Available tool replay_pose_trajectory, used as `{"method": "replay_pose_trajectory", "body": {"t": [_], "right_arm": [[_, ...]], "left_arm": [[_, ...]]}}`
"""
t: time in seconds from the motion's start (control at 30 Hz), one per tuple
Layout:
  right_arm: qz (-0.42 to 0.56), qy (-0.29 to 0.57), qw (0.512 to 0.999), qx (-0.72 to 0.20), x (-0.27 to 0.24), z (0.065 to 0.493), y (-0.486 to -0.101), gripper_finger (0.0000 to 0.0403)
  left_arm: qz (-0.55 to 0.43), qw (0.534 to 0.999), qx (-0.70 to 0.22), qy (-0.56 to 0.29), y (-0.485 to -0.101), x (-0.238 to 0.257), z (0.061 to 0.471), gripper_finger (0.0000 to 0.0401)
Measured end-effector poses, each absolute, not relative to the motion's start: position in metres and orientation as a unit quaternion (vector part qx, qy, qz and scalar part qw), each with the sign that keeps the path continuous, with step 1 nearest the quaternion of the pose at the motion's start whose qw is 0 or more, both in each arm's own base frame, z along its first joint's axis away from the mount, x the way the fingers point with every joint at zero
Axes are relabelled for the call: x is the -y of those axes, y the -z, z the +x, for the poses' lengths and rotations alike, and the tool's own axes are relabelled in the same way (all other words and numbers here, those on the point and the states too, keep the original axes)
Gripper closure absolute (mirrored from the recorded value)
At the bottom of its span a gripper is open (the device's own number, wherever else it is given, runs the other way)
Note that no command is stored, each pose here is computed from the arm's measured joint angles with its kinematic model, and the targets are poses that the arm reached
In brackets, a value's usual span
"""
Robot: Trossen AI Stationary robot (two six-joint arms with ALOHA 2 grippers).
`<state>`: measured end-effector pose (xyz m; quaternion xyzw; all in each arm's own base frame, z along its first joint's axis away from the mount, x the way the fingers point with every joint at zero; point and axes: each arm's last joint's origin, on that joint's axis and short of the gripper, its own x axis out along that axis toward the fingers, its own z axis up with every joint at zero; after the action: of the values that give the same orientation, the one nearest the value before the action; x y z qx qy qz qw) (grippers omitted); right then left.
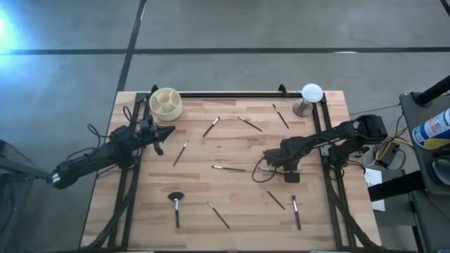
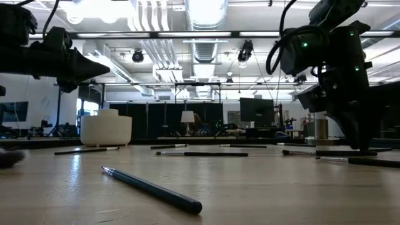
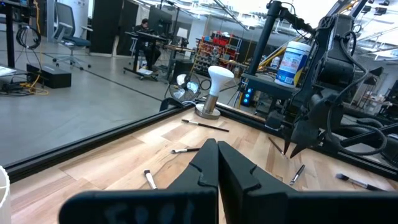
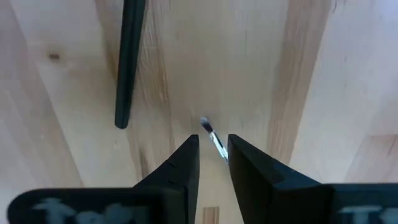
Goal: Put items in baskets/containers
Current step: Put the eyeshadow brush into the organizer
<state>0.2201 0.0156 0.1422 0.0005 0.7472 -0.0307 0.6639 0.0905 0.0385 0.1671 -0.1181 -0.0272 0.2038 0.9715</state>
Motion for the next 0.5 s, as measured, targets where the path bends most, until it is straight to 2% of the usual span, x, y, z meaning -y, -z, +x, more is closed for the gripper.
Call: {"method": "replay_pose_trajectory", "body": {"t": [0.23, 0.5], "right_arm": [[-0.02, 0.02, 0.685, -0.728, -0.0152, 0.2262, -0.1406, 0.0324], [-0.016, 0.026, 0.683, -0.73, -0.0152, 0.2259, -0.1402, 0.0355]], "left_arm": [[-0.118, 0.971, 0.027, -0.204, -0.1671, -0.0386, 0.0905, 0.0401], [-0.118, 0.971, 0.027, -0.204, -0.1671, -0.0386, 0.0905, 0.0401]]}}
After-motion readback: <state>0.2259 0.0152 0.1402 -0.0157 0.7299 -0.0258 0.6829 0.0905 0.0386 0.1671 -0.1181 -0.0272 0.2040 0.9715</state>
